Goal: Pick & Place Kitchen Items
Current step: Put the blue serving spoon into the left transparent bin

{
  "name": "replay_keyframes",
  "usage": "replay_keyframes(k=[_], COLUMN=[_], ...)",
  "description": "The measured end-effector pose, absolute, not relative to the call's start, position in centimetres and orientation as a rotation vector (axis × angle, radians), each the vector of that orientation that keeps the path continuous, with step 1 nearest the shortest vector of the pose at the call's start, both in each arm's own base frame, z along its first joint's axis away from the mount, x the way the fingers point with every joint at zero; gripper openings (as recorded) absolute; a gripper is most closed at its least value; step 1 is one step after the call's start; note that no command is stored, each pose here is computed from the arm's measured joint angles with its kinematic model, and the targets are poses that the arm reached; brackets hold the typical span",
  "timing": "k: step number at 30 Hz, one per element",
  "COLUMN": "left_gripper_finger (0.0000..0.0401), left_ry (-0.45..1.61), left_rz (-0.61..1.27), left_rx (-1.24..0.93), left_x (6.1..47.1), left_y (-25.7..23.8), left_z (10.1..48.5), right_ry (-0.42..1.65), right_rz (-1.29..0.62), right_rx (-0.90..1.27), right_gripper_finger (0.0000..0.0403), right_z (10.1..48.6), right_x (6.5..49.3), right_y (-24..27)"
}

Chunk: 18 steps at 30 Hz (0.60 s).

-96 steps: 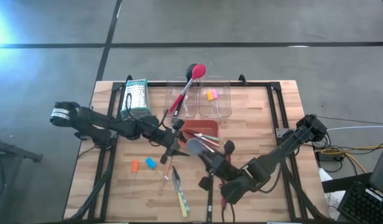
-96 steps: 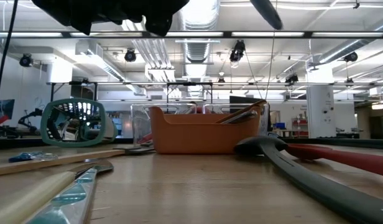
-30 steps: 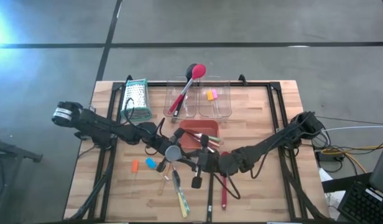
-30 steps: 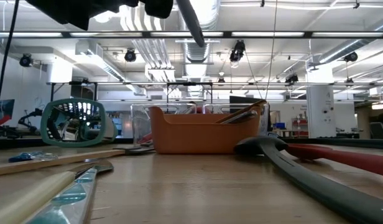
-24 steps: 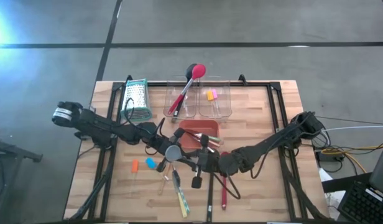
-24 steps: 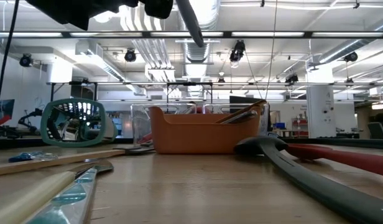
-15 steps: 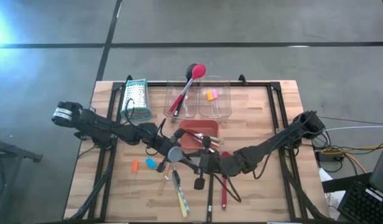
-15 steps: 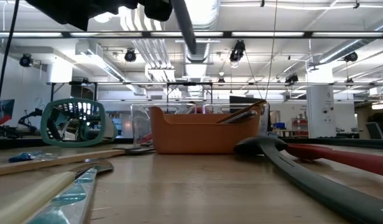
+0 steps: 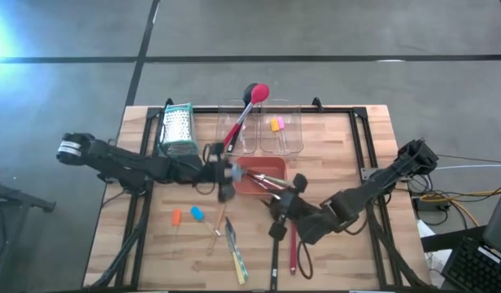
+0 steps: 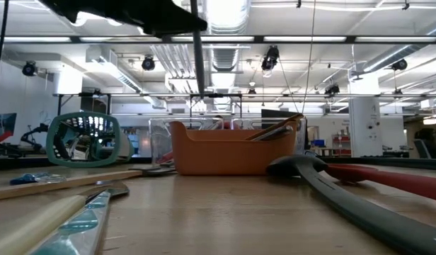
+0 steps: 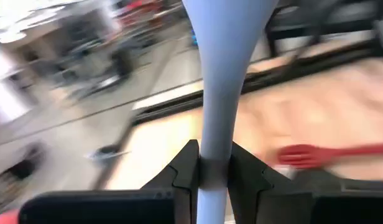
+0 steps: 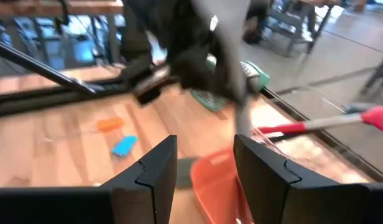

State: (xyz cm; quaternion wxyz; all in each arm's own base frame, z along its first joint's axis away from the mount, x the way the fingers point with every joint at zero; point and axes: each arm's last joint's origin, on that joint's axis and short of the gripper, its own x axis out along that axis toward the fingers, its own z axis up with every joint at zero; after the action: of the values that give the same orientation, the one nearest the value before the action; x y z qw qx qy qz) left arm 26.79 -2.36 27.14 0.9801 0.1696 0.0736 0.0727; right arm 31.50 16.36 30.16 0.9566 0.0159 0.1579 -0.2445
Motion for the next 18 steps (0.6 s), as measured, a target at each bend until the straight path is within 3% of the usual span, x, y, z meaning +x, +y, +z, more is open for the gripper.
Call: replay_keyframes(k=[10,18], left_gripper_finger=[0.0055,0.0055], left_ry=[0.379,0.439], left_rz=[0.444,0.412], left_rx=[0.158,-0.085], left_x=[26.7,26.4], left_y=[6.9,13.1], left_z=[30.6,31.8], right_ry=[0.388,0.388], right_rz=[-0.572,-0.755], right_rx=[0.029,0.110], right_gripper_finger=[0.0134,0.0134], right_z=[29.3,29.0], right_x=[31.1,28.8], right_y=[15.2,13.7])
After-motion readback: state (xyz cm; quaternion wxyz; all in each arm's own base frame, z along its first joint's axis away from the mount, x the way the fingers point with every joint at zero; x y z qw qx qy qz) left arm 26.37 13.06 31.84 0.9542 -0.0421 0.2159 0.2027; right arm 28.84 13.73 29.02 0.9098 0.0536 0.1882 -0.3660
